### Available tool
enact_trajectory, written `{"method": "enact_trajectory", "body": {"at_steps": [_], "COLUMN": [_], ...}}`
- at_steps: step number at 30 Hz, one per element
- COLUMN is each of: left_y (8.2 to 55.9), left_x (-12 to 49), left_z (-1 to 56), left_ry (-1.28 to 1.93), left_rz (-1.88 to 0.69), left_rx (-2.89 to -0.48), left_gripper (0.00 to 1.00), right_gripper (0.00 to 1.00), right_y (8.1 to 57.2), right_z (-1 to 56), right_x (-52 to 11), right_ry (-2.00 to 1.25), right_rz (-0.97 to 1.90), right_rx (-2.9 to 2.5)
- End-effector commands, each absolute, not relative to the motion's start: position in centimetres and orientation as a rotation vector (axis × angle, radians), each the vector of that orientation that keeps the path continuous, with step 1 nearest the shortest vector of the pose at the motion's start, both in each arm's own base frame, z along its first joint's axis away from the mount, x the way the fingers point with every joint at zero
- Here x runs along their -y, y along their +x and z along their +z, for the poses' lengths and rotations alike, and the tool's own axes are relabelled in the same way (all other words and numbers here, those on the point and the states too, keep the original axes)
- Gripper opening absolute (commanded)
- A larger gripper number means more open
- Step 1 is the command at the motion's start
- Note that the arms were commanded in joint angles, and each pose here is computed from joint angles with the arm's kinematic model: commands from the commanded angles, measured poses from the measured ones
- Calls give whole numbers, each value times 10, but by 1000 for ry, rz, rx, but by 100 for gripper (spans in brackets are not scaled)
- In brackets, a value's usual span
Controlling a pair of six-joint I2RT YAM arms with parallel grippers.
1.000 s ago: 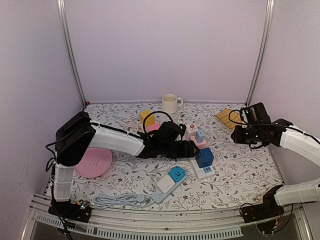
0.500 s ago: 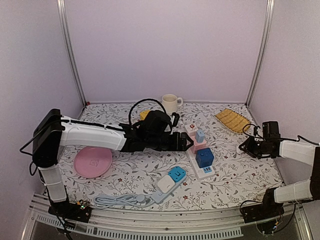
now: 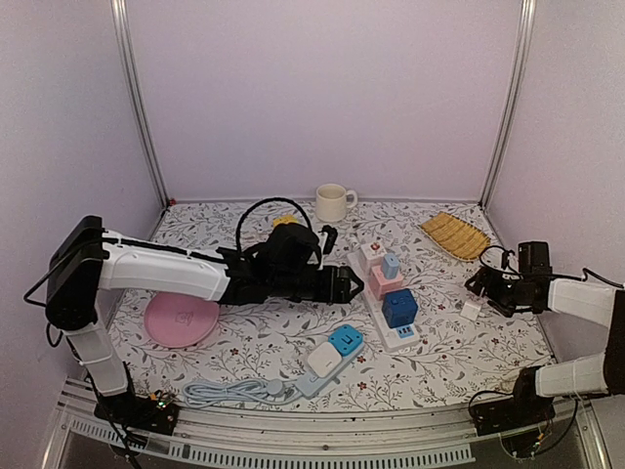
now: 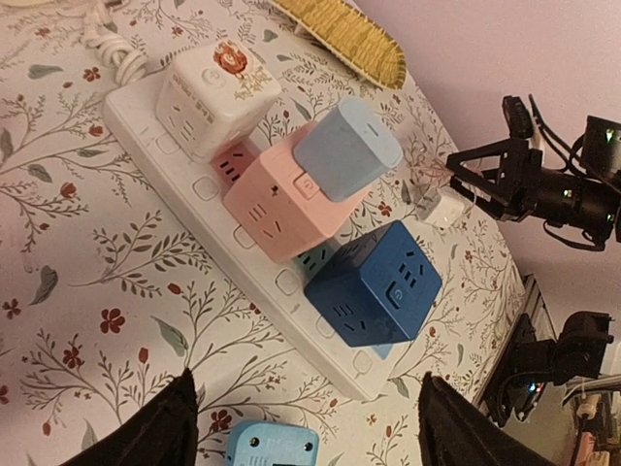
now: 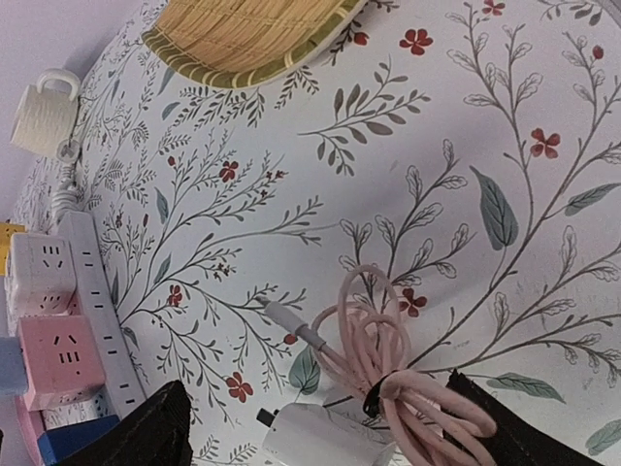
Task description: Pull the plug off the socket
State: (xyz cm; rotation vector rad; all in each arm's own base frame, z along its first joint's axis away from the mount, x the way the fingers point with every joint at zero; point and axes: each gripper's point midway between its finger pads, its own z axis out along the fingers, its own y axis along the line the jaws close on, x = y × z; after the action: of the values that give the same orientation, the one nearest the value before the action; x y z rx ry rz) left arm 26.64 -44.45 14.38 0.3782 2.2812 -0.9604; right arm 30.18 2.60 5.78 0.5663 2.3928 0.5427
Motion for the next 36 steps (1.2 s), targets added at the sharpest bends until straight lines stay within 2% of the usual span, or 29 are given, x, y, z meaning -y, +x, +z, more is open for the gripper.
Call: {"method": "enact_trajectory", "body": {"at_steps": [1,6,14,20,28,36], "left_y": [269,272,274,273,276,276], "left_x": [436,429,421,419,416,412], "left_z": [165,168,168,168,164,155], "left_ry": [375,351,324,313,295,266], "left_rz": [-957,-949,-949,-965,-990,-1020], "left_rx": [-2221,-2207,-2201,-2202,-2211,-2238], "left_gripper": [79,82,85,86,86,86], "right_gripper": [93,100,99,100,92,83], "right_y": [305,307,319,329,337,342], "right_z": [85,108,152,174,186,171], "right_x": [-10,-6,-14,-57,-144,-204], "right_ry": [542,543,445,266,-35,-230], "right_rz": [418,399,325,317,339,319], "right_rx": [-2342,-2293,-2243,-2253,-2281,-2331]}}
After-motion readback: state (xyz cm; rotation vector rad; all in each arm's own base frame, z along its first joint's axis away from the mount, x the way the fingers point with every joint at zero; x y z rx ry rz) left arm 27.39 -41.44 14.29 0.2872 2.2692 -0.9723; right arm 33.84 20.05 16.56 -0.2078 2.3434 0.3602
